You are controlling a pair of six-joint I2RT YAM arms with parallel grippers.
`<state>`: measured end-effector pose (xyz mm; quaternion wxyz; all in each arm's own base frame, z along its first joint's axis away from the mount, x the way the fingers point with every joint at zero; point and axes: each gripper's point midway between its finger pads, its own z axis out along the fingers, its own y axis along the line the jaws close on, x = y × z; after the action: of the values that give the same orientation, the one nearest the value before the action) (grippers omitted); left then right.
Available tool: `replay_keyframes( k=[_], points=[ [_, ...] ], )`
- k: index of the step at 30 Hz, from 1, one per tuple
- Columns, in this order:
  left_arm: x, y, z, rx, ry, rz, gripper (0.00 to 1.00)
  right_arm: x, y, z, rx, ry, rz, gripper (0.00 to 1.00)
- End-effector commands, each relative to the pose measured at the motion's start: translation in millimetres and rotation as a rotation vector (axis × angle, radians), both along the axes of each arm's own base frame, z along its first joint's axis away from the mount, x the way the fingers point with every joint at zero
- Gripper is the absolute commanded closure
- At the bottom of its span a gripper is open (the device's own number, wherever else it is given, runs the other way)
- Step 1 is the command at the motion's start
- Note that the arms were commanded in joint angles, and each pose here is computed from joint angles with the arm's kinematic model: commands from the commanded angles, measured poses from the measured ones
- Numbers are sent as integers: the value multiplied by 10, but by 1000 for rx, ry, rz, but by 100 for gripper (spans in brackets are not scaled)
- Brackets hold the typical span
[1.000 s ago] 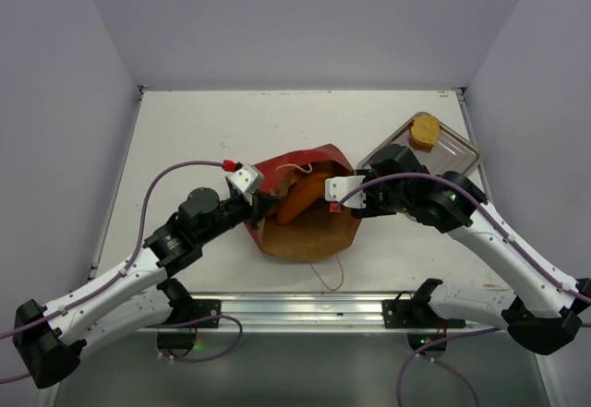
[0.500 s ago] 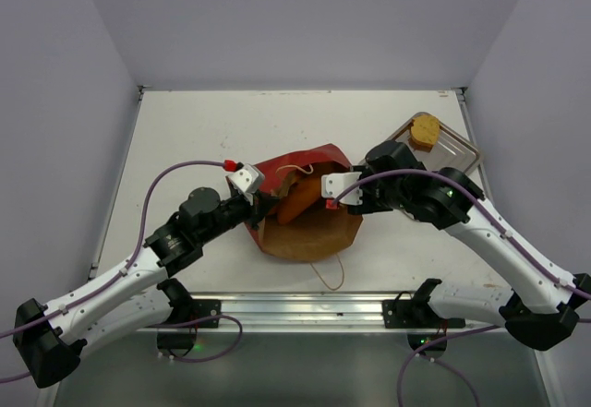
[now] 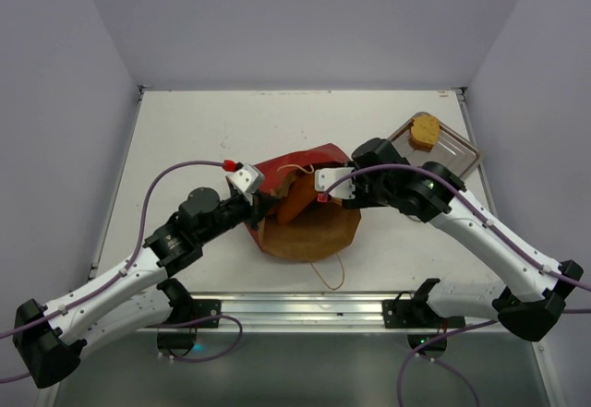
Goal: Take the fake bread out of the paper bag
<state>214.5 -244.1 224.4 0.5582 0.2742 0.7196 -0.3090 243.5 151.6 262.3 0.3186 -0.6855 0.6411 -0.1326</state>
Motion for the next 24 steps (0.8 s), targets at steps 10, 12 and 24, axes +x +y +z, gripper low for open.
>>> replay_keyframes(
  k=[10, 12, 24],
  points=[
    [-44, -34, 352, -69, -63, -29, 100, -110, -20, 59, 62, 62, -56, 50],
    [-51, -13, 354, -66, -65, -25, 100, -124, -50, 68, 71, 63, -69, 50],
    [-38, -21, 336, -54, -58, -24, 100, -313, -243, -77, 96, 121, -113, 51]
  ],
)
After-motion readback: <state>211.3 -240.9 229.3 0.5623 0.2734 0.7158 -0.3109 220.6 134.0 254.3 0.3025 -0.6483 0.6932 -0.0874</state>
